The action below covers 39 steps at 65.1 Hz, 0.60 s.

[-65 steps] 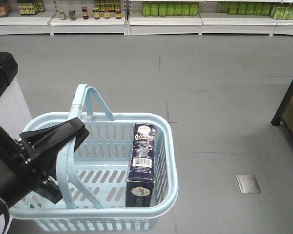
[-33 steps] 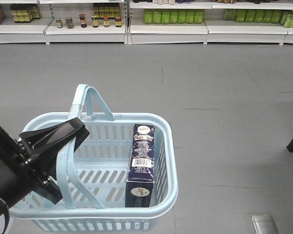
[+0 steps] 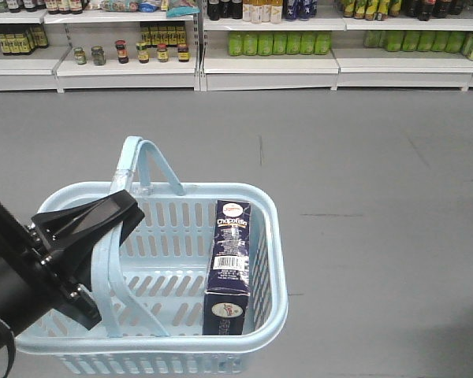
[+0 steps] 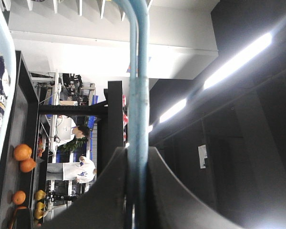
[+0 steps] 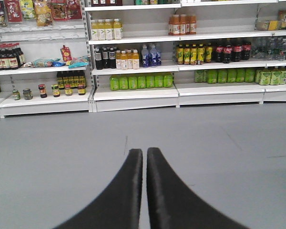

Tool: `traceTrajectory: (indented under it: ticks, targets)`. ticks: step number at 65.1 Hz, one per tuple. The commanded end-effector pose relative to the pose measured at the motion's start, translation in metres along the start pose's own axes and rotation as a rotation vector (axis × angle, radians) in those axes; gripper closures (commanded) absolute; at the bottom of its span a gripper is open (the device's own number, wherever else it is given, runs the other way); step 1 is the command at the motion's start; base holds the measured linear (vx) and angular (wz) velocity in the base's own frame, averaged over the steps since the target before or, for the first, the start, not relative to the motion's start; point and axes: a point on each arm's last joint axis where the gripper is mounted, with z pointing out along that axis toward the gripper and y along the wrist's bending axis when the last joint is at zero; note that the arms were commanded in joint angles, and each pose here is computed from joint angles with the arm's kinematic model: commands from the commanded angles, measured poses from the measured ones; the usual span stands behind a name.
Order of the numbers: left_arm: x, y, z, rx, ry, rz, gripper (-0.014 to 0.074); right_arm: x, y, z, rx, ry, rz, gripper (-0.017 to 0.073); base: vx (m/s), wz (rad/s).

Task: Left arm holds basket, right arm returns cookies
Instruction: 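Drive forward toward the drink shelves holding the basket in the left gripper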

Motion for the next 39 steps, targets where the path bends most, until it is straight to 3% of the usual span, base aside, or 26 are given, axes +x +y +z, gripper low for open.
traceTrajectory:
  ticks: [1,39]
  targets:
    - [0.0064,-0.0246,0.0016,0.173,0.051,-0.016,0.0596,-0.0012,0.0003,0.0002,-0.003,-0.064,-0.013,0.0569,0.53,-0.02]
    - [0.0064,-0.0246,0.0016,0.173,0.051,-0.016,0.0596,-0.0012,0.0003,0.0002,-0.003,-0.064,-0.013,0.0569,0.53,-0.02]
